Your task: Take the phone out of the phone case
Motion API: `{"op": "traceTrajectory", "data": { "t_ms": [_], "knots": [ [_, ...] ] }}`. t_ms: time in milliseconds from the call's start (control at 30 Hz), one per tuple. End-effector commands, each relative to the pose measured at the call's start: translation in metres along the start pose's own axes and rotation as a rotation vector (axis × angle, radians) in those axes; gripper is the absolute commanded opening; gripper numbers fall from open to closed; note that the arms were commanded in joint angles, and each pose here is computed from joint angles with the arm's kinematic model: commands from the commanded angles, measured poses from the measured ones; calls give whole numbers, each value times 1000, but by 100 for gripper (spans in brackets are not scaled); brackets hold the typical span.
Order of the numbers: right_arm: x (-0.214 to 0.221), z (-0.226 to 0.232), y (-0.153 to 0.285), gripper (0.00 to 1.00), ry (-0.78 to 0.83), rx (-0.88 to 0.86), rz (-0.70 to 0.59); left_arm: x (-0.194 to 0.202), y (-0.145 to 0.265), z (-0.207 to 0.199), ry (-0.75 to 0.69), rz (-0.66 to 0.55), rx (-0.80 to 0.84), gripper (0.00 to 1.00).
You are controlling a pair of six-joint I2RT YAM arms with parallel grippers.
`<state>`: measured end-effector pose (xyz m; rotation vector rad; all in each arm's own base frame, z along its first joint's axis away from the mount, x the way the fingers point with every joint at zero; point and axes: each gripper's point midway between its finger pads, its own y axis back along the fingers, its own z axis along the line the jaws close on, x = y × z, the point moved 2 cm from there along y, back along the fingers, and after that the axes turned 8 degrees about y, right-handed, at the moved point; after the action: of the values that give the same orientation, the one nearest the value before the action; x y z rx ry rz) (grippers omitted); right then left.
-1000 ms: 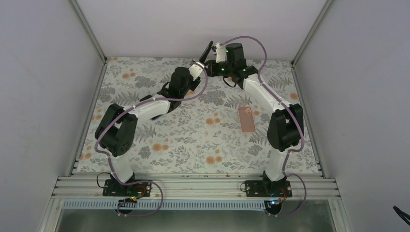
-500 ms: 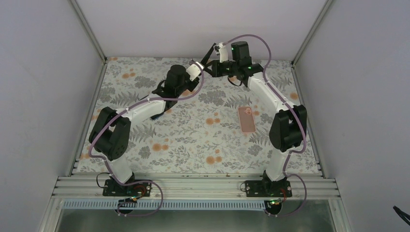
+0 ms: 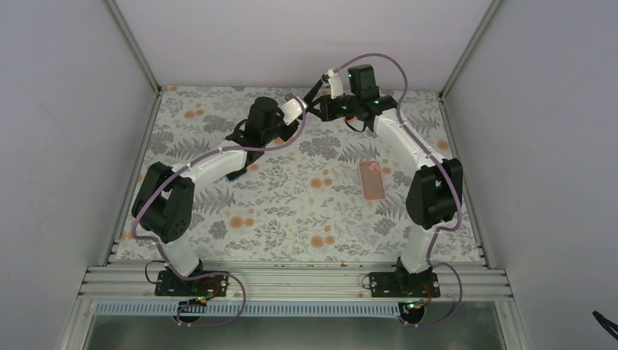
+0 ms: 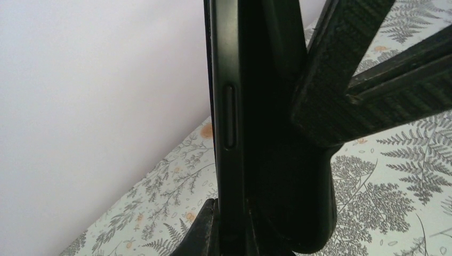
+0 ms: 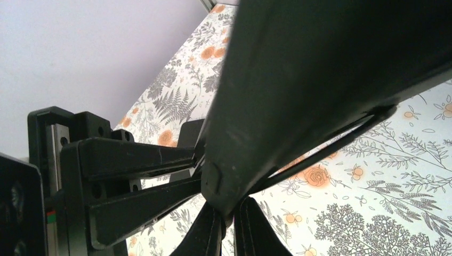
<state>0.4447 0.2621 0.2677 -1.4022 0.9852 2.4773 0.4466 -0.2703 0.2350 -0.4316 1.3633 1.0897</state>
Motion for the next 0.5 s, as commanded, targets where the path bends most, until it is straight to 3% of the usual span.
{"op": "traceTrajectory", "data": {
  "t_ms": [0,467],
  "knots": [
    [-30,-39,40,3,114,182,-77,-22,24,30,0,-28,-41,2],
    [-17,-52,37,3,156,224,0,-22,33,36,-60,-3,-1,2]
  ]
}}
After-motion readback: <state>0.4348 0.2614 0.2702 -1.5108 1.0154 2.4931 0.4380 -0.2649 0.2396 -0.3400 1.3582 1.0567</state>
